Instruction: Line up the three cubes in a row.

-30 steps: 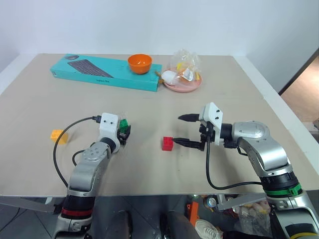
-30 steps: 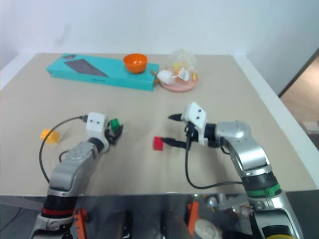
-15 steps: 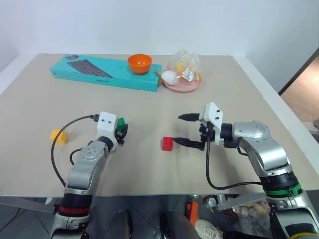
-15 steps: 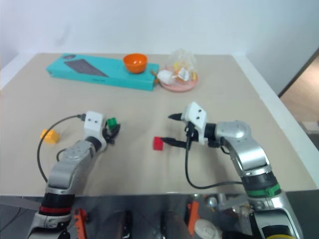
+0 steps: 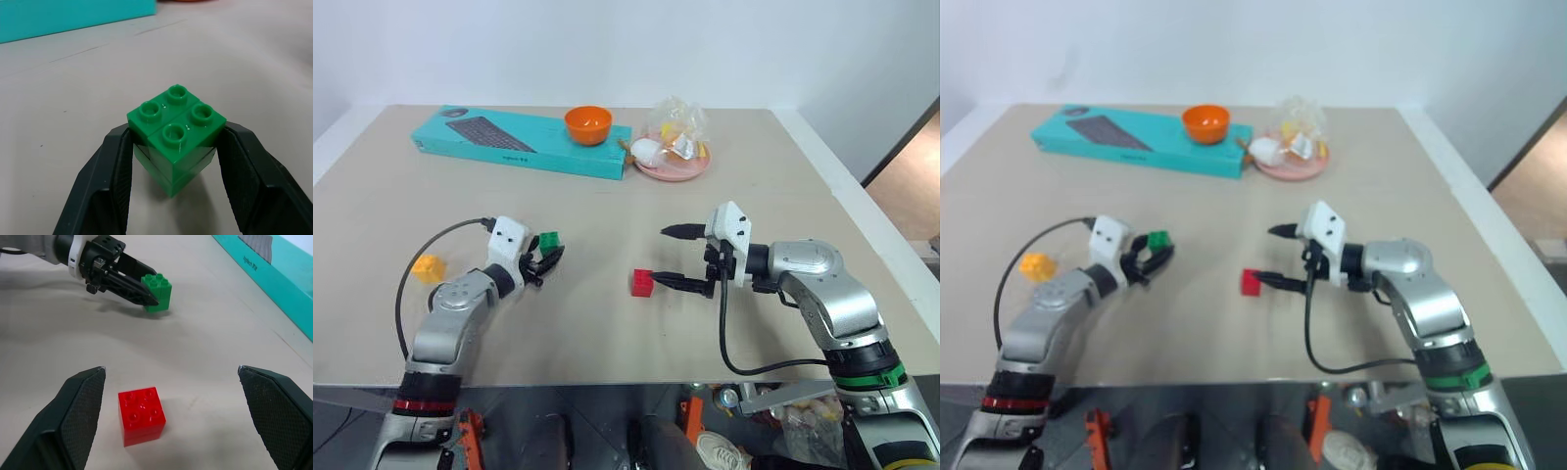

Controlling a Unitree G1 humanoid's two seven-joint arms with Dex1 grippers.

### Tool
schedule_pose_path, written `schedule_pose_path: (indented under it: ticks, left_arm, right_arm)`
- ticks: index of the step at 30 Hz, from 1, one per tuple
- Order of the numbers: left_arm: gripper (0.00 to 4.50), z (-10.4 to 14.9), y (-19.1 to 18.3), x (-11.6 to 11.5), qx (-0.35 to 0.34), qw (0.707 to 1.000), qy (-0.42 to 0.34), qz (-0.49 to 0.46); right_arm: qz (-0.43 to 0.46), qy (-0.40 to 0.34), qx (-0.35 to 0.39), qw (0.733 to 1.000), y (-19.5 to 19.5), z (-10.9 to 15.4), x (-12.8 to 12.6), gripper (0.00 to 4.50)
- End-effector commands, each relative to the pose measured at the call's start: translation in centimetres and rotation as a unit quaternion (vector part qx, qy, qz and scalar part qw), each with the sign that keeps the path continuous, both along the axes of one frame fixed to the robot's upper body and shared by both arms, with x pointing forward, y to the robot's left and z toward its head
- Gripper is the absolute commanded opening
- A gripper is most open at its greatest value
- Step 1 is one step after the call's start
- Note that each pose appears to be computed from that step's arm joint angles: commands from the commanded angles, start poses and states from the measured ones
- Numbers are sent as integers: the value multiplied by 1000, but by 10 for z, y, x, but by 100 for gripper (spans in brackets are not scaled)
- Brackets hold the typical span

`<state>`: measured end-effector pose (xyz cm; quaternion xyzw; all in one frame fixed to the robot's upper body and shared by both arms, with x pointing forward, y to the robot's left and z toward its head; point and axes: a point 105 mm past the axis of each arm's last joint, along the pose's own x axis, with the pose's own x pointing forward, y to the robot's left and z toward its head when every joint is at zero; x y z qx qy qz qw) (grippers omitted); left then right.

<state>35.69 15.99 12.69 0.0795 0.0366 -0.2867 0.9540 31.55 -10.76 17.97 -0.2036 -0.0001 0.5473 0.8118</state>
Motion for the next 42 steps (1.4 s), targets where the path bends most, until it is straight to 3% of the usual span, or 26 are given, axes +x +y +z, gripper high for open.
schedule_pose_path:
  ticks: [1, 8, 21, 42]
  left_arm:
    - [194, 17, -4, -2, -1, 999, -33, -23]
    - [194, 15, -30, -24, 11, 998, -54, -27]
    - [194, 1, -52, -51, 6, 998, -23, -56]
    - [194, -1, -62, -47, 9, 998, -14, -57]
  right_arm:
    - [-1, -30, 9, 1000, -2, 13, -5, 450]
    - [-10, -32, 14, 999, -3, 12, -8, 450]
    - [-17, -33, 14, 999, -6, 13, -7, 450]
    - [6, -29, 16, 999, -6, 12, -11, 450]
